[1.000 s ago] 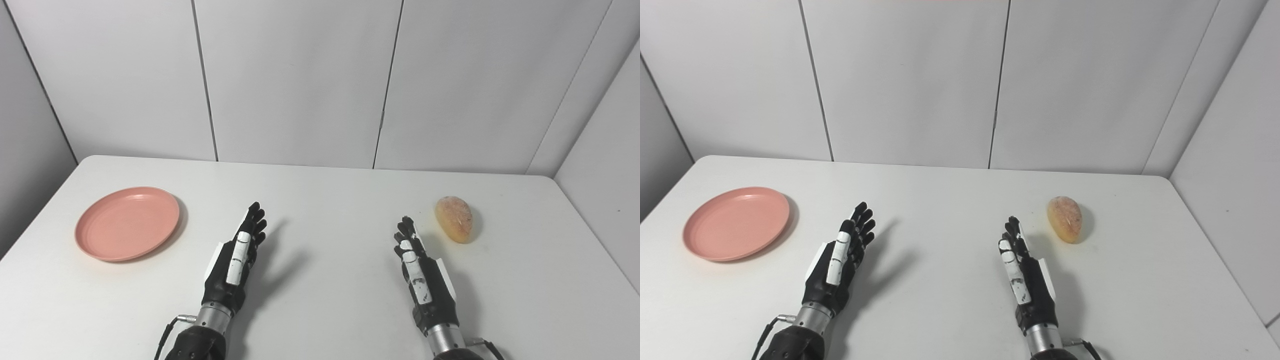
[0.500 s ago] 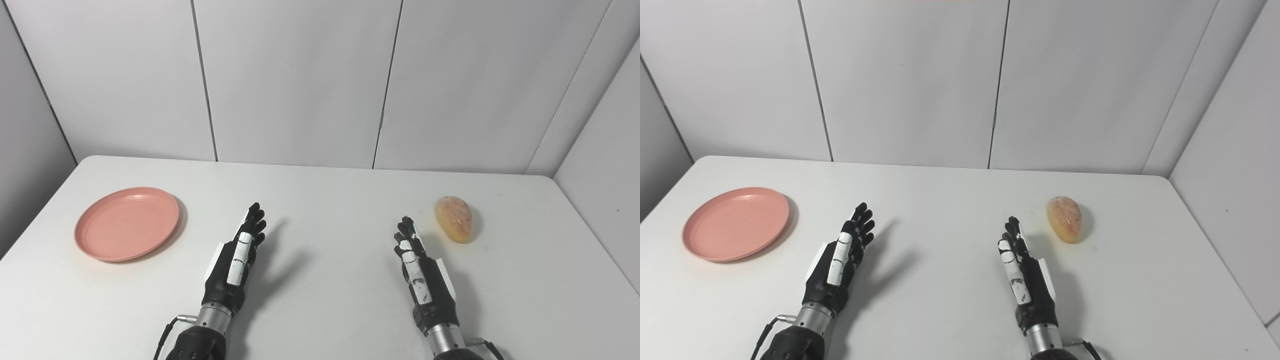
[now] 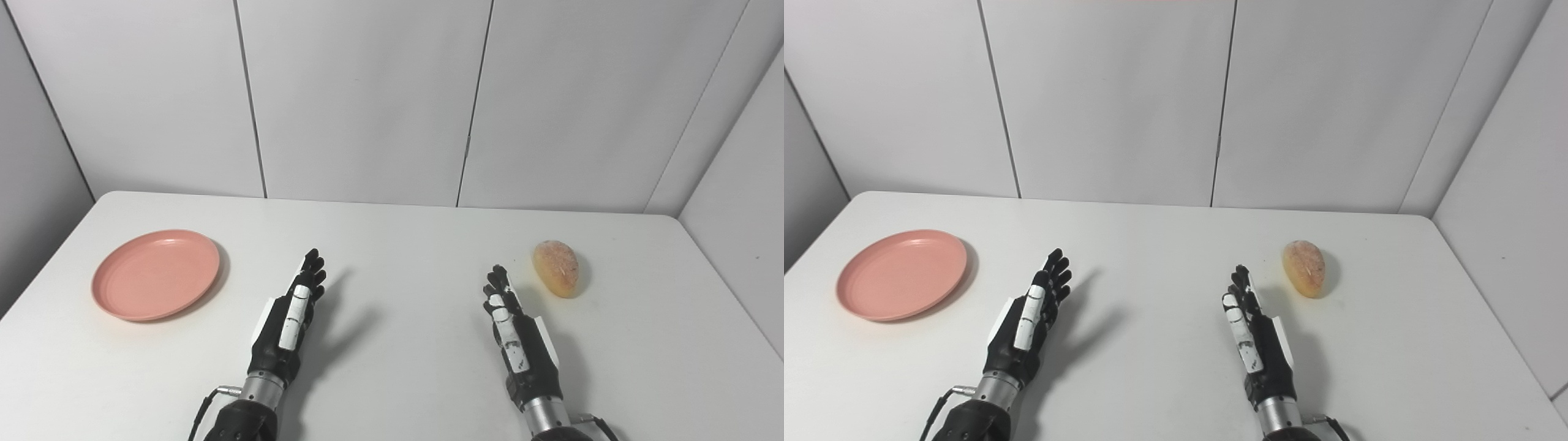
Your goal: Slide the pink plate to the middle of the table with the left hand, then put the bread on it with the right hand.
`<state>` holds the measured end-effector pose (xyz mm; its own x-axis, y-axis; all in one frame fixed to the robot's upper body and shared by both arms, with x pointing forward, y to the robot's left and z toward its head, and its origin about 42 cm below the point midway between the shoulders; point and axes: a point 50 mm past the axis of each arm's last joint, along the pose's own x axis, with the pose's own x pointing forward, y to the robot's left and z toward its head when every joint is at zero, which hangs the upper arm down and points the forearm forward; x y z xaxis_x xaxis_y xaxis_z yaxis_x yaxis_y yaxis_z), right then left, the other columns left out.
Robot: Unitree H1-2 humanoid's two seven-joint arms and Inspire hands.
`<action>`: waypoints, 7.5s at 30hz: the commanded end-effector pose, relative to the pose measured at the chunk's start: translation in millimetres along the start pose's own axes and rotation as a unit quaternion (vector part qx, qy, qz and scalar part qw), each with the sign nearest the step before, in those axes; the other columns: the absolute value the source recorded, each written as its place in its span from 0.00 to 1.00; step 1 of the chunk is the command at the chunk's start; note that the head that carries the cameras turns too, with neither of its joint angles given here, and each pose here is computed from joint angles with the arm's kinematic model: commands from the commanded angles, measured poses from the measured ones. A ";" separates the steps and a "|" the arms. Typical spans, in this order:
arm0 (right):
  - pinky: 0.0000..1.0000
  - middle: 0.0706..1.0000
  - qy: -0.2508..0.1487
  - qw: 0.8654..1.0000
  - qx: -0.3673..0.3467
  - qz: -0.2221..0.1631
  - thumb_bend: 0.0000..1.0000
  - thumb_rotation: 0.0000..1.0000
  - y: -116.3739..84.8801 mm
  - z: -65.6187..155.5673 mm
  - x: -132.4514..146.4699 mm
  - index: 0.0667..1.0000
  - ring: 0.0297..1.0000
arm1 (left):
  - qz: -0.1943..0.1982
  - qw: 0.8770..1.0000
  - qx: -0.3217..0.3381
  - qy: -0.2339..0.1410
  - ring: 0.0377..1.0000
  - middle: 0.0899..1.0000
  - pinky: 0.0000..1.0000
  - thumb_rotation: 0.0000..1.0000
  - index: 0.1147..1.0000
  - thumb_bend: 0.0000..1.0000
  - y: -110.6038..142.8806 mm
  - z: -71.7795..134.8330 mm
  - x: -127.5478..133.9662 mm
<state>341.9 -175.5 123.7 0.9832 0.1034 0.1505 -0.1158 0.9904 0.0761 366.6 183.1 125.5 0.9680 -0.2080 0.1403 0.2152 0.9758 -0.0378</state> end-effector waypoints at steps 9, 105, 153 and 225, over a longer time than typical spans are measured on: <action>1.00 1.00 -0.043 0.999 -0.003 0.006 0.61 0.89 2.4 17.9 12.0 1.00 1.00 | 0.003 1.000 0.002 0.014 1.00 1.00 1.00 1.00 1.00 0.75 0.8 -11.6 -8.9; 1.00 1.00 -0.049 0.999 -0.008 0.013 0.45 0.90 -61.6 7.7 -3.8 1.00 1.00 | 0.149 0.980 -0.040 -0.124 1.00 1.00 1.00 1.00 1.00 0.73 1.5 34.6 42.7; 1.00 1.00 -0.065 0.998 -0.006 0.014 0.48 0.95 -65.4 32.9 -14.1 1.00 1.00 | 0.380 0.906 0.055 -0.180 0.86 0.84 0.88 1.00 0.83 0.87 186.9 98.3 4.7; 1.00 1.00 -0.080 0.997 0.003 -0.021 0.56 0.80 -60.4 39.2 -9.5 1.00 0.98 | 0.283 0.958 -0.018 -0.044 0.95 0.92 1.00 1.00 0.90 0.85 176.4 7.8 68.6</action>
<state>327.1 -240.7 137.9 0.9741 0.0465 0.2211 -0.0693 0.9929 0.0964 468.7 355.8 140.2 0.9042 0.3999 0.1501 -0.3788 0.9131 -0.1511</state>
